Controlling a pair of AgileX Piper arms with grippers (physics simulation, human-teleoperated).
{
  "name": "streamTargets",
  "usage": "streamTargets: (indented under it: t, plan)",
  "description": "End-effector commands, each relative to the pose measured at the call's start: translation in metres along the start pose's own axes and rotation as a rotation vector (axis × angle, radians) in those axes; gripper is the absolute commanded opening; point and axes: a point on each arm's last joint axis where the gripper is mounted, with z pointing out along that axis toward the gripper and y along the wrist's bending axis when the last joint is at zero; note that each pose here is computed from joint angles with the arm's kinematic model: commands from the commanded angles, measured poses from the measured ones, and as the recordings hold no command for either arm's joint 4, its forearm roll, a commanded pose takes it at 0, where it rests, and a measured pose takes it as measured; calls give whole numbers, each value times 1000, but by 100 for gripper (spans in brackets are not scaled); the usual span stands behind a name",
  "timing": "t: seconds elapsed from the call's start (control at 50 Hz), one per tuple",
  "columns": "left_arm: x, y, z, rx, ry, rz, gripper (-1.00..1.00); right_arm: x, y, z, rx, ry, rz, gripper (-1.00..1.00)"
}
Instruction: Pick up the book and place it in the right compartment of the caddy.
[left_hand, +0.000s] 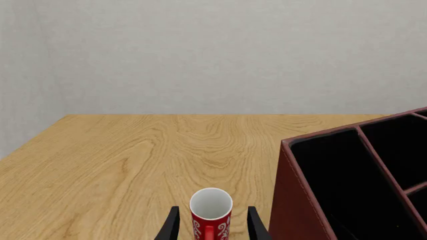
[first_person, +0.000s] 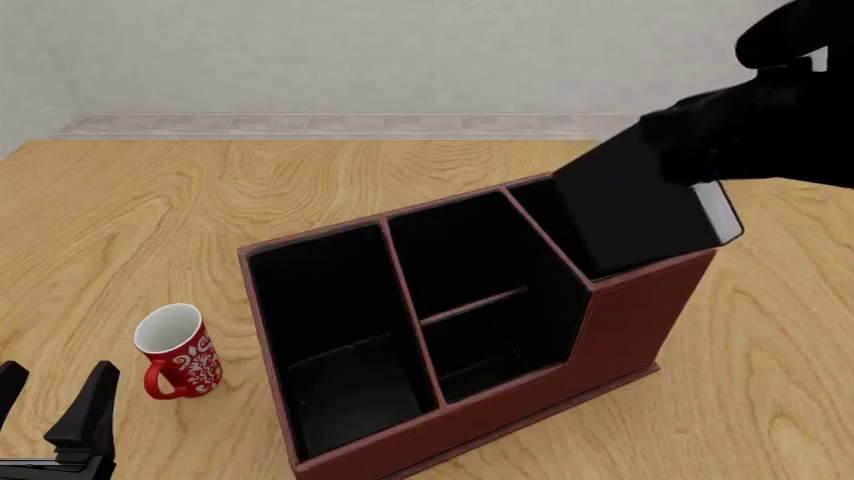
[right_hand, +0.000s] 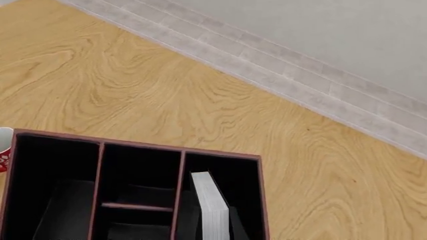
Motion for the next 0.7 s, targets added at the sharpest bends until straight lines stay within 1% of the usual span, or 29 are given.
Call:
streamTargets:
  t: [0.02, 0.42, 0.64, 0.66, 0.7]
  plan:
    - [0, 0, 0, 0, 0, 0, 100, 2, 1, 3, 0, -6, 29, -100]
    - [0, 0, 0, 0, 0, 0, 100, 7, 2, 12, -6, 25, 49, -100]
    - [0, 0, 0, 0, 0, 0, 100, 10, 0, 22, 3, 45, 45, -100]
    - [0, 0, 0, 0, 0, 0, 100, 11, 0, 24, 1, 52, 50, 100]
    - [0, 0, 0, 0, 0, 0, 100, 12, 1, 24, -3, 59, 44, 100]
